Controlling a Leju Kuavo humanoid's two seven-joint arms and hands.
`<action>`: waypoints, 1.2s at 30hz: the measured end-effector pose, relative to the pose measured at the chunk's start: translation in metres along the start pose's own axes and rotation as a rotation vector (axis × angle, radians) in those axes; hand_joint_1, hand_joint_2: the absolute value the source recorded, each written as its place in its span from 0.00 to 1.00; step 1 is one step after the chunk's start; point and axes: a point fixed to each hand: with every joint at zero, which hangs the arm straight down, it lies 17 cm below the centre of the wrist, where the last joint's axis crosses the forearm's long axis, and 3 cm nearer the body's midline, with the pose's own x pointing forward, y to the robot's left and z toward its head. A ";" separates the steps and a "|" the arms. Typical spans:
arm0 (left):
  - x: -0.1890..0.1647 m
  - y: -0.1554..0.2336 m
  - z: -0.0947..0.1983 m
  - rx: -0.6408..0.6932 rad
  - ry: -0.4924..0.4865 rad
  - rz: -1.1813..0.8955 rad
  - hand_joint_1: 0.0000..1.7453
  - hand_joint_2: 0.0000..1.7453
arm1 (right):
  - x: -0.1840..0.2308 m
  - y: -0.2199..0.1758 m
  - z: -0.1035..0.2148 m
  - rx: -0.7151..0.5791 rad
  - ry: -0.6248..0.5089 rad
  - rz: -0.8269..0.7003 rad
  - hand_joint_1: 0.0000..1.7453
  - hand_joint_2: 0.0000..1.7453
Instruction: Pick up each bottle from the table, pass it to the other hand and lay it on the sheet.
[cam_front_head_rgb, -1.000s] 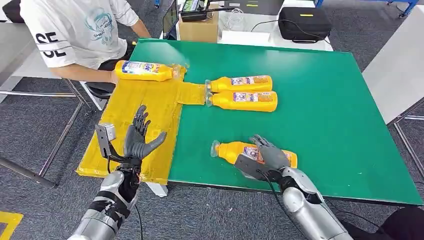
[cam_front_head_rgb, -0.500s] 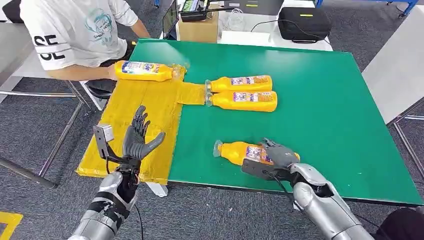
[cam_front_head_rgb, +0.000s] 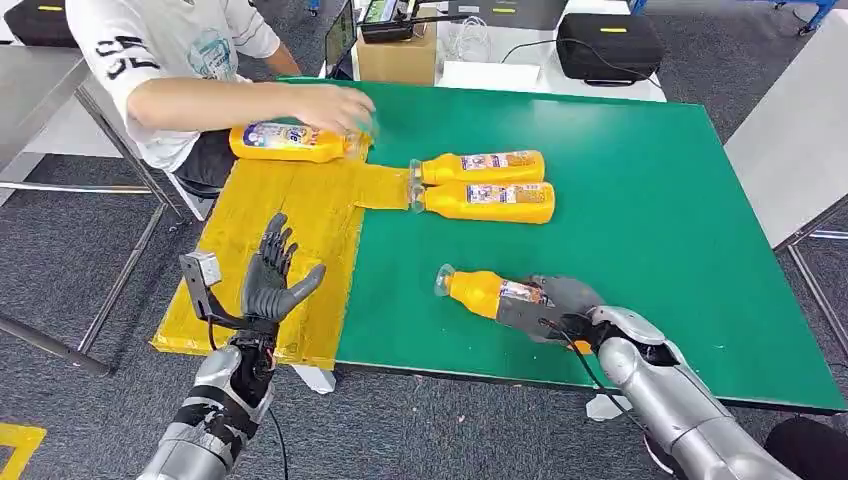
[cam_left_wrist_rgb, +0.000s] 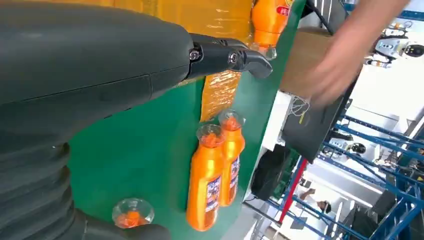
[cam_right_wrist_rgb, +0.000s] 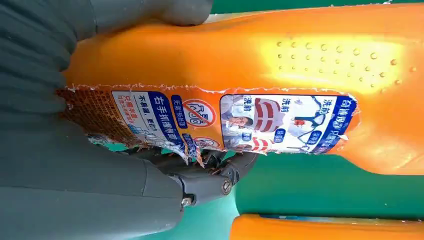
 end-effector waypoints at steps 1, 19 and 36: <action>0.000 0.000 0.000 0.001 0.000 -0.001 0.00 1.00 | 0.000 0.000 -0.001 0.000 0.002 -0.002 1.00 1.00; -0.001 0.000 -0.009 0.049 0.000 -0.138 0.00 1.00 | 0.124 -0.075 0.005 -0.520 -0.272 -0.488 1.00 1.00; 0.015 -0.101 -0.031 -0.203 0.017 -0.053 0.00 1.00 | 0.186 -0.132 0.032 -0.757 -0.453 -0.576 1.00 1.00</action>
